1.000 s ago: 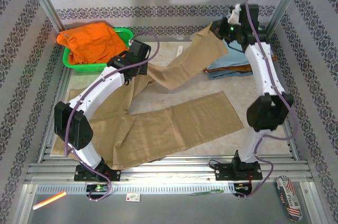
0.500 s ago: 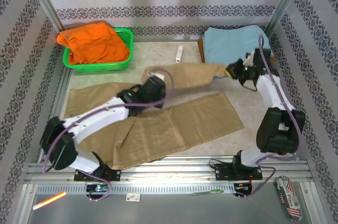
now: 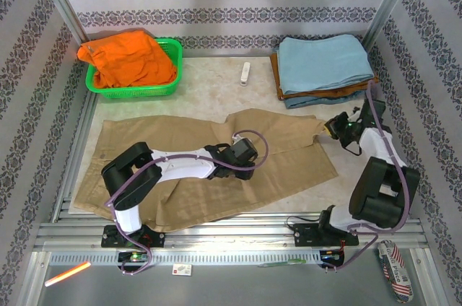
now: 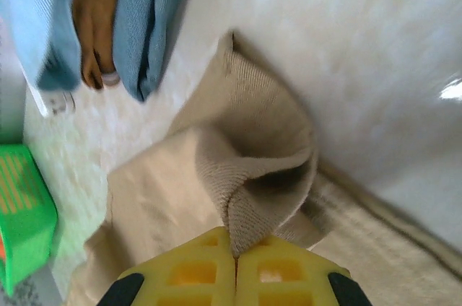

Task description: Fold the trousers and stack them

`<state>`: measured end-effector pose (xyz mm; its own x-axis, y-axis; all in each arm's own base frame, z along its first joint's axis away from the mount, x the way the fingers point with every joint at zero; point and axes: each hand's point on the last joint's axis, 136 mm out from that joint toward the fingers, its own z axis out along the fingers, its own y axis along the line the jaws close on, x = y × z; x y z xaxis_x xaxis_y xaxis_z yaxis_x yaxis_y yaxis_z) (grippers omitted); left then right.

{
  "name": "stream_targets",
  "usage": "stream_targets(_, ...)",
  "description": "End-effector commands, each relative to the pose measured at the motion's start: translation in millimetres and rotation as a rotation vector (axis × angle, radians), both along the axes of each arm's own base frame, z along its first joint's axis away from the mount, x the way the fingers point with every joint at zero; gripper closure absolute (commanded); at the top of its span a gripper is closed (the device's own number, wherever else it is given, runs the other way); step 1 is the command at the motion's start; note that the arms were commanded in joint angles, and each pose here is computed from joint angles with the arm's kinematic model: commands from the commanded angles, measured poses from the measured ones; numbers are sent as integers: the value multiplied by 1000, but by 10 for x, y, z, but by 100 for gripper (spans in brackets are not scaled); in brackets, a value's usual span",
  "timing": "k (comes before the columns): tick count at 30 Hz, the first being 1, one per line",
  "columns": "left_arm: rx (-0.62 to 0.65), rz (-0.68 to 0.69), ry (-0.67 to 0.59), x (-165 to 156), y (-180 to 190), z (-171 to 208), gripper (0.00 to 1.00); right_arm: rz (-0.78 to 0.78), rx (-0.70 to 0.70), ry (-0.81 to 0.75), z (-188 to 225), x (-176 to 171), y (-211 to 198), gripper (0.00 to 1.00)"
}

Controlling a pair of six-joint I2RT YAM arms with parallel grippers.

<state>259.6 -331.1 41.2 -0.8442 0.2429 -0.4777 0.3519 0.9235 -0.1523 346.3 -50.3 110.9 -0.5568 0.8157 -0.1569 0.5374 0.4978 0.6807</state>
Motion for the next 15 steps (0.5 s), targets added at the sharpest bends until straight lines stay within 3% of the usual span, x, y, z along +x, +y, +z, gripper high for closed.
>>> stream_targets(1, -10, 19, -76, 151, 151, 457, 0, -53, -64, -4, 26, -45, -212, 93)
stream_targets(2, -15, 32, -88, 194, 238, 546, 0, -57, -54, -11, 32, -50, -228, 91)
stream_targets(5, 8, 162, -122, 437, 788, 773, 0, -60, -61, -20, 73, -100, -205, 64)
stream_targets(7, -31, 305, -93, 637, 1252, 817, 0, -58, -98, -29, 160, -149, -186, 54)
stream_targets(12, -11, 571, -40, 1026, 2084, 580, 3, -17, -165, -82, 424, -212, 32, 50)
stream_targets(15, 14, 691, 20, 1141, 2320, 277, 5, 104, -166, -129, 505, -189, 516, 51)
